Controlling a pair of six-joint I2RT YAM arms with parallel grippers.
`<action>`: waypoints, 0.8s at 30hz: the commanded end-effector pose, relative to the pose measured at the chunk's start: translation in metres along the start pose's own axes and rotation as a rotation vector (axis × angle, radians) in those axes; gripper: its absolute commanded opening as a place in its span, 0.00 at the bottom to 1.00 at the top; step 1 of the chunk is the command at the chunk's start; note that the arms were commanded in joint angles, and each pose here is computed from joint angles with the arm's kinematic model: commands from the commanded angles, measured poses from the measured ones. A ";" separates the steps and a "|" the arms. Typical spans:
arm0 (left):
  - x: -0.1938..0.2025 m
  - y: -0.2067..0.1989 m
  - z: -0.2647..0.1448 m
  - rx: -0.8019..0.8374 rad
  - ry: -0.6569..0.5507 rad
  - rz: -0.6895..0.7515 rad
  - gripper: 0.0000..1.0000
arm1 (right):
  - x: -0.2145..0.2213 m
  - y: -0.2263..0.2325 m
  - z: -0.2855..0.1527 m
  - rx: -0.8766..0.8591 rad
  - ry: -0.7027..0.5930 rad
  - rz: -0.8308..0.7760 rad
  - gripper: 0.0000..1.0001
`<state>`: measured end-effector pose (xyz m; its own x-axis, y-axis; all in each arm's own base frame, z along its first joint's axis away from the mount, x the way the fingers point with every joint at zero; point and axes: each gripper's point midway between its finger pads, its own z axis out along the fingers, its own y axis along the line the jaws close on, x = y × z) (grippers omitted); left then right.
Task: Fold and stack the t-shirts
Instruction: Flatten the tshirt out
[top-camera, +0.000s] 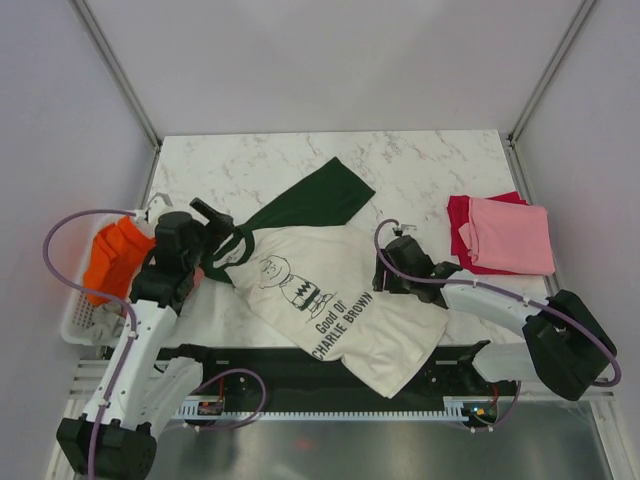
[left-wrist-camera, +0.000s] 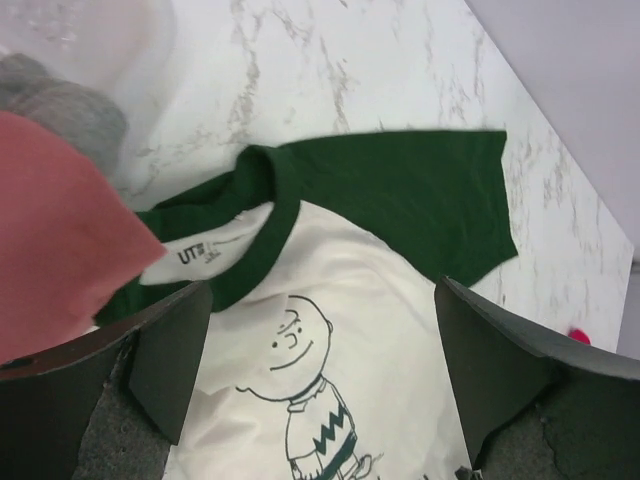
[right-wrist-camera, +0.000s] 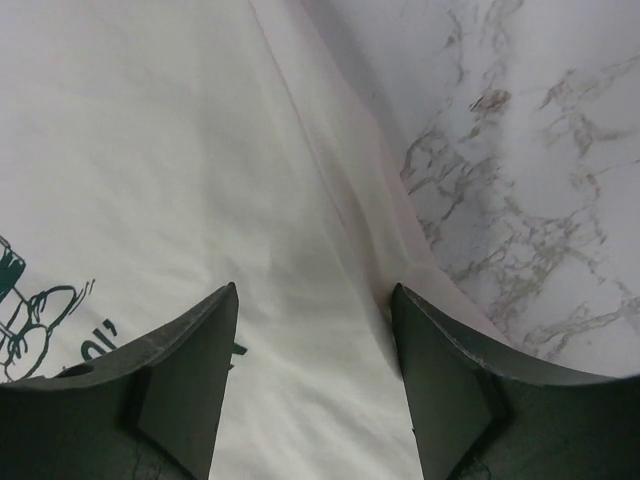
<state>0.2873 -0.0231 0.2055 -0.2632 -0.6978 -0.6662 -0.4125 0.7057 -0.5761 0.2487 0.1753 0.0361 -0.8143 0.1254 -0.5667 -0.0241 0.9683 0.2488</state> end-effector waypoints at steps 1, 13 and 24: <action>0.003 -0.033 -0.009 0.106 0.026 0.103 0.99 | 0.019 0.011 -0.008 -0.018 0.000 0.026 0.71; 0.093 -0.083 -0.002 0.244 0.254 0.302 1.00 | 0.032 0.078 -0.043 -0.209 -0.050 -0.038 0.75; 0.156 -0.057 0.011 0.273 0.420 0.368 0.99 | 0.007 -0.025 -0.076 0.168 -0.181 0.097 0.71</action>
<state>0.2749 -0.1619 0.1332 -0.6802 -0.3971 -0.6161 -0.0676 0.8710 -0.4867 0.1980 0.1854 0.0892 -0.7280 0.2009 -0.6554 -0.0227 0.9485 0.3160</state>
